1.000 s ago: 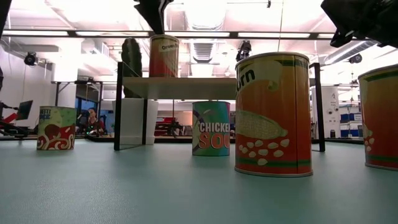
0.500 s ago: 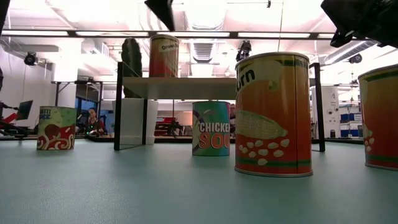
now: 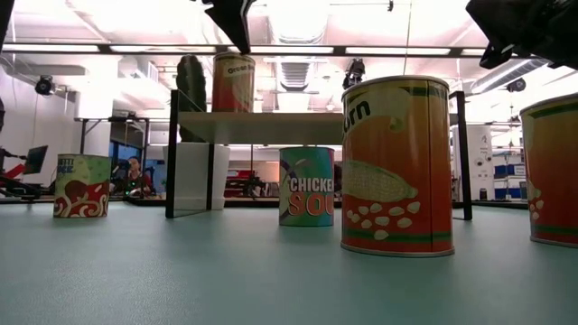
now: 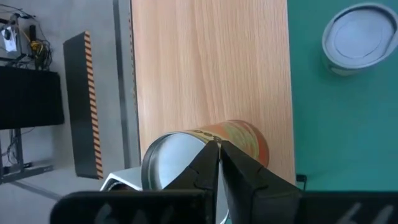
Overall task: Pick and place cans onto a shelf
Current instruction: Put the canned green beans on the shelf
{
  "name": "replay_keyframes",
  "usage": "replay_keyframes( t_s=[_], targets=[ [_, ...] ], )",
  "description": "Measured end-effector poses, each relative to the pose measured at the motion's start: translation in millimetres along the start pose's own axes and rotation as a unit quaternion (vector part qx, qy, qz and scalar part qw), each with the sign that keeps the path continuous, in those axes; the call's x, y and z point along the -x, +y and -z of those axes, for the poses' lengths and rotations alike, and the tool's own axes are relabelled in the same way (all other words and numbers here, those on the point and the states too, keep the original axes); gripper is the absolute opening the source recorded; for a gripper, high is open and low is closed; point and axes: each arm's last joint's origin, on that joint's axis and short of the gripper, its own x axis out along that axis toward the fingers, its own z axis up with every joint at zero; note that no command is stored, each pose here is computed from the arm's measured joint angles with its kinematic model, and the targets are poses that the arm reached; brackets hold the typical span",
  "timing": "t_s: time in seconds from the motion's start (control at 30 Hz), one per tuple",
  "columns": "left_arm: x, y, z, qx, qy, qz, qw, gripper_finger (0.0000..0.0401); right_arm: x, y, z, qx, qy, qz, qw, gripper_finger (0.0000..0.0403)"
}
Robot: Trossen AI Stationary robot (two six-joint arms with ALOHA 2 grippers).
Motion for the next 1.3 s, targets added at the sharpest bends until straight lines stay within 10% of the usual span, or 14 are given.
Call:
replay_keyframes(
  t_s=[0.5,0.73,1.3],
  targets=[
    [16.9,8.3,5.0,0.012,-0.008,0.001,1.000,0.0000,0.0,0.0,0.0,0.000,0.000,0.000,1.000,0.0009],
    [16.9,4.2,-9.1,0.048,-0.080,0.092,0.991,0.0000,0.0,0.0,0.0,0.000,0.000,0.000,1.000,0.0009],
    [-9.8,-10.0,11.7,0.021,0.055,0.029,0.998,0.0000,0.0,0.0,0.0,0.000,0.000,0.000,1.000,0.0009]
  ],
)
